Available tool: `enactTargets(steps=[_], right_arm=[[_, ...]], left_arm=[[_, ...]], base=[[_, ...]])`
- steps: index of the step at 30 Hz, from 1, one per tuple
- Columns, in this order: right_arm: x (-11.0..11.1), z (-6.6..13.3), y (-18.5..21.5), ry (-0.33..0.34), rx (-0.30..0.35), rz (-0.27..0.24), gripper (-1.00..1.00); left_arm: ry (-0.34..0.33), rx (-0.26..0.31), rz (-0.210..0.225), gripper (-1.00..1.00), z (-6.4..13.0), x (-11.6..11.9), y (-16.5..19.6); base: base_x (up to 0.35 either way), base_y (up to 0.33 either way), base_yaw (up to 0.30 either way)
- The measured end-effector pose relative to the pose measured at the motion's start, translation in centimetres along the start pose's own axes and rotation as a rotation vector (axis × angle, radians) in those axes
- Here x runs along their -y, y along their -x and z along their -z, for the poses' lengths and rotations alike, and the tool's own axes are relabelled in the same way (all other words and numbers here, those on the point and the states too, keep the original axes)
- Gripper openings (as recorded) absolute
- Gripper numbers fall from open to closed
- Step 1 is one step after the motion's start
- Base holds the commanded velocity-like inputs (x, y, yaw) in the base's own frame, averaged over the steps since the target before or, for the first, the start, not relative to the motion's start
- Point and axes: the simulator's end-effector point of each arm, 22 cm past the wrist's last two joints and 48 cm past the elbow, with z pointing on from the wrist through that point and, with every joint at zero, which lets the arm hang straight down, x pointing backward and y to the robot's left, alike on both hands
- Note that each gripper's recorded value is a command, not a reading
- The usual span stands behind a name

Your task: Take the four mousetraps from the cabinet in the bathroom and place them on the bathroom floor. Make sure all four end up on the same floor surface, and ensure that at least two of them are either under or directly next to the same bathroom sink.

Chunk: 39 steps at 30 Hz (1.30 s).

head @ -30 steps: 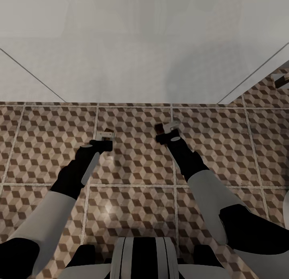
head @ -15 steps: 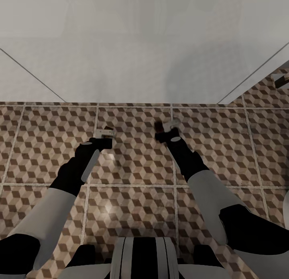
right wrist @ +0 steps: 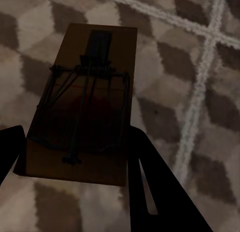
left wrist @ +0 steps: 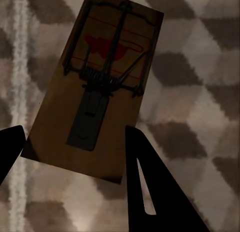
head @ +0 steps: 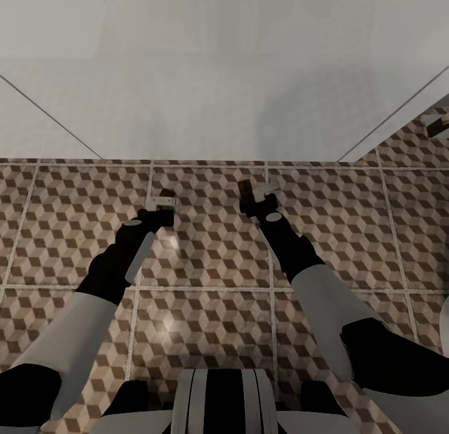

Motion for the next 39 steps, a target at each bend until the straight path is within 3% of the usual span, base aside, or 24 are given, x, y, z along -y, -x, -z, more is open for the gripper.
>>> enactTargets(steps=[12, 39], right_arm=[[0.0, 0.0, -0.1, 0.001, -0.003, 0.000, -1.00], [0.1, 0.0, 0.1, -0.002, 0.000, 0.001, -1.00]], left_arm=[[0.001, 0.059, -0.012, -1.00, 0.8, -0.1, 2.4], [0.008, 0.102, -0.031, -1.00, 1.5, -0.8, 4.1]], base=[[0.000, 0.000, 0.000], [0.000, 0.000, 0.000]])
